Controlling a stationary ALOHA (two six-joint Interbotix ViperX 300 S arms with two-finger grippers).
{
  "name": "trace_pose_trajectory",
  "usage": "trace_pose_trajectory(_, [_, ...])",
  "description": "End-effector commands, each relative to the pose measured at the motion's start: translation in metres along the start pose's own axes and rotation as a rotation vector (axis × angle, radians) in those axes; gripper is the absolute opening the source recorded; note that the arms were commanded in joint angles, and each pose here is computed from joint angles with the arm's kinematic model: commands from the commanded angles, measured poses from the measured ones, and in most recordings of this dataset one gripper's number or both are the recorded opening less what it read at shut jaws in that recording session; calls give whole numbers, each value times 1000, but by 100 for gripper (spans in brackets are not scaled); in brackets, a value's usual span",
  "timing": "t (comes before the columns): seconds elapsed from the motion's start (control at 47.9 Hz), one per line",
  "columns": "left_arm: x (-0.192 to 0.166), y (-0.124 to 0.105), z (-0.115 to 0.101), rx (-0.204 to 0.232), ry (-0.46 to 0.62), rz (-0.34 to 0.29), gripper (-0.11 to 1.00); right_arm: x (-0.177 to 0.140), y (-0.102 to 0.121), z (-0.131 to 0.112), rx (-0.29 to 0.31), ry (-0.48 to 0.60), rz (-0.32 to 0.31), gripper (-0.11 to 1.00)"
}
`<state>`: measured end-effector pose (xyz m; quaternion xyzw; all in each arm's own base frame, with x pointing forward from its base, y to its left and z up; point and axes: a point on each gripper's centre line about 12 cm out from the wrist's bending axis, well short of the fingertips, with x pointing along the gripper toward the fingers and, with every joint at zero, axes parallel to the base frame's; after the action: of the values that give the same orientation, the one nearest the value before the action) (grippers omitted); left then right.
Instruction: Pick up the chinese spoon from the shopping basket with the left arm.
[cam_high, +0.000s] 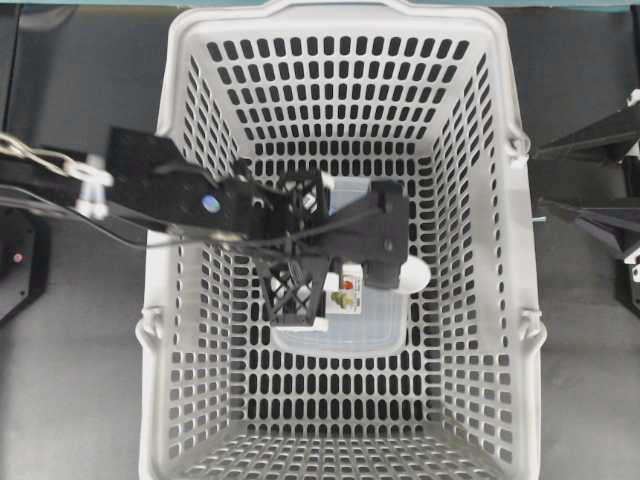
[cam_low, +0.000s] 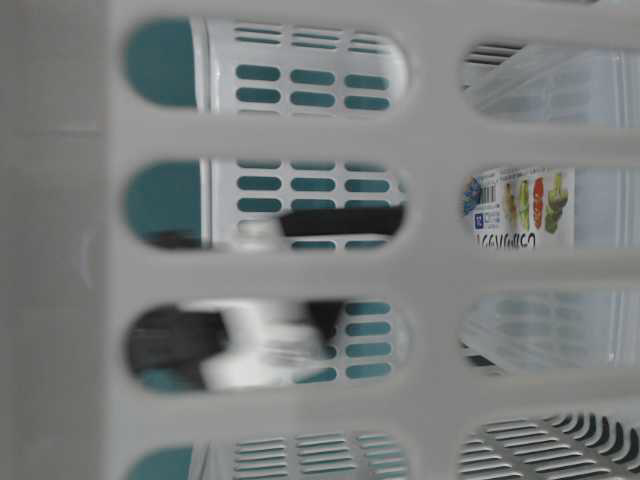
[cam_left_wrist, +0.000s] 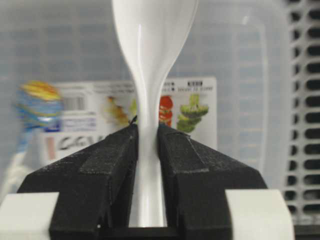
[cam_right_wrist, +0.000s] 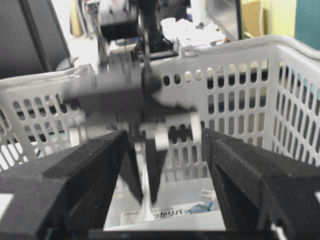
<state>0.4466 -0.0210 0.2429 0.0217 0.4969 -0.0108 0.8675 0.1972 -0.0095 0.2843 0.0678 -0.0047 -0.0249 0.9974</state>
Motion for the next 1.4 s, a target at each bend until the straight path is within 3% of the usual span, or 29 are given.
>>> trace_pose_trajectory(0.0, [-52,1,27,-11,-97,3,12,1,0,5,-3,-13,-1,59])
trace_pose_trajectory(0.125, [-92,3,45,-24,-132,3,12,1,0,5,-3,-14,-1,59])
trace_pose_trajectory(0.334, [-128,4,58,-34,-126,5,12,1,0,4,-5,-13,-1,59])
trace_pose_trajectory(0.668, [-126,5,54,-128,-83,6,12,1,0,5,-3,-19,0,59])
trace_pose_trajectory(1.378, [-116,3,47,-122,-51,4,12,1,0,3,-1,-5,-2,59])
